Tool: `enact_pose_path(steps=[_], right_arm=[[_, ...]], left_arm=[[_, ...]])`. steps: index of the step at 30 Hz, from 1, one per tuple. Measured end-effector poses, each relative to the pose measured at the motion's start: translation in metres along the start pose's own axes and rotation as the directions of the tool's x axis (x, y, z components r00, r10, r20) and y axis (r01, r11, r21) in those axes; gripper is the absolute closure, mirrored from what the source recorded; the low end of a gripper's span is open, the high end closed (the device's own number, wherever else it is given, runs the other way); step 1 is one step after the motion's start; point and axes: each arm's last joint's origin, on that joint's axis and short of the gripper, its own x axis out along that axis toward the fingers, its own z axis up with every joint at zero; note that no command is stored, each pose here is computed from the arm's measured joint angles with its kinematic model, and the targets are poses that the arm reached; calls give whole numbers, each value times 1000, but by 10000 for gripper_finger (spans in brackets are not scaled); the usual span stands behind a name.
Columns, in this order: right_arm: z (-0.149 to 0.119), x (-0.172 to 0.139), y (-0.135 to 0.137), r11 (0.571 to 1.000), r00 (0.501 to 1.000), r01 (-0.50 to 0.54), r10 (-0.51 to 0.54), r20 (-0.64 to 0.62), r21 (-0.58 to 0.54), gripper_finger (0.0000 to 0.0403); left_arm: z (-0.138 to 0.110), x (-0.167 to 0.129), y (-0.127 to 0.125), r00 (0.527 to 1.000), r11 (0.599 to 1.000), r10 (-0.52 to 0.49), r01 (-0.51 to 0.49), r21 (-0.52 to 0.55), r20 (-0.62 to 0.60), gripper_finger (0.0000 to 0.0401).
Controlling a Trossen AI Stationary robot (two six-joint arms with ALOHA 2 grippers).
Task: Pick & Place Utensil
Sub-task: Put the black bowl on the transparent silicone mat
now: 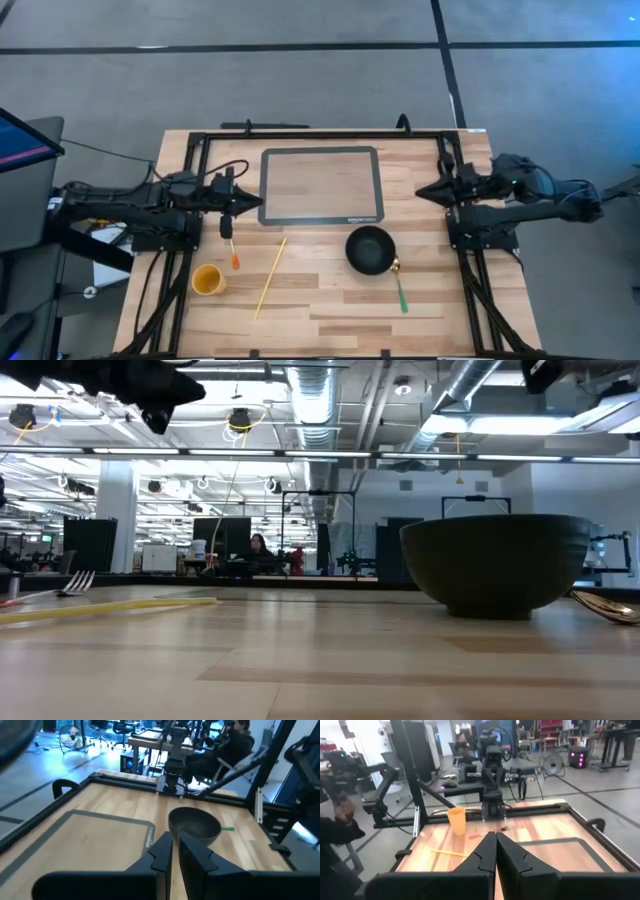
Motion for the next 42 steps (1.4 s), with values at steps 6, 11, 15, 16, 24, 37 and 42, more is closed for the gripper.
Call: enact_pose_path(steps=[6,11,15,16,24,37,42], right_arm=[[-20,13,1,999,999,-43,43,28,20,403],[-43,23,4,994,991,-105,104,80,10,403],[-61,29,8,988,982,-155,154,106,5,403],[-65,30,9,986,980,-166,165,114,3,403],[-89,33,17,969,960,-248,245,135,2,403],[-89,32,20,963,951,-270,265,157,12,403],[-86,32,20,962,945,-274,267,189,10,403]], left_arm=[[-16,-5,-2,998,998,-54,55,-29,42,371],[-28,-4,-4,993,997,-68,71,-24,100,371],[-41,-2,0,997,999,9,-6,-36,75,371],[-45,-1,0,997,999,22,-19,-41,72,371],[-58,0,2,992,998,23,-16,-54,120,371],[-54,0,1,985,996,19,-4,-91,169,371],[-53,0,1,985,996,19,-3,-92,172,371]])
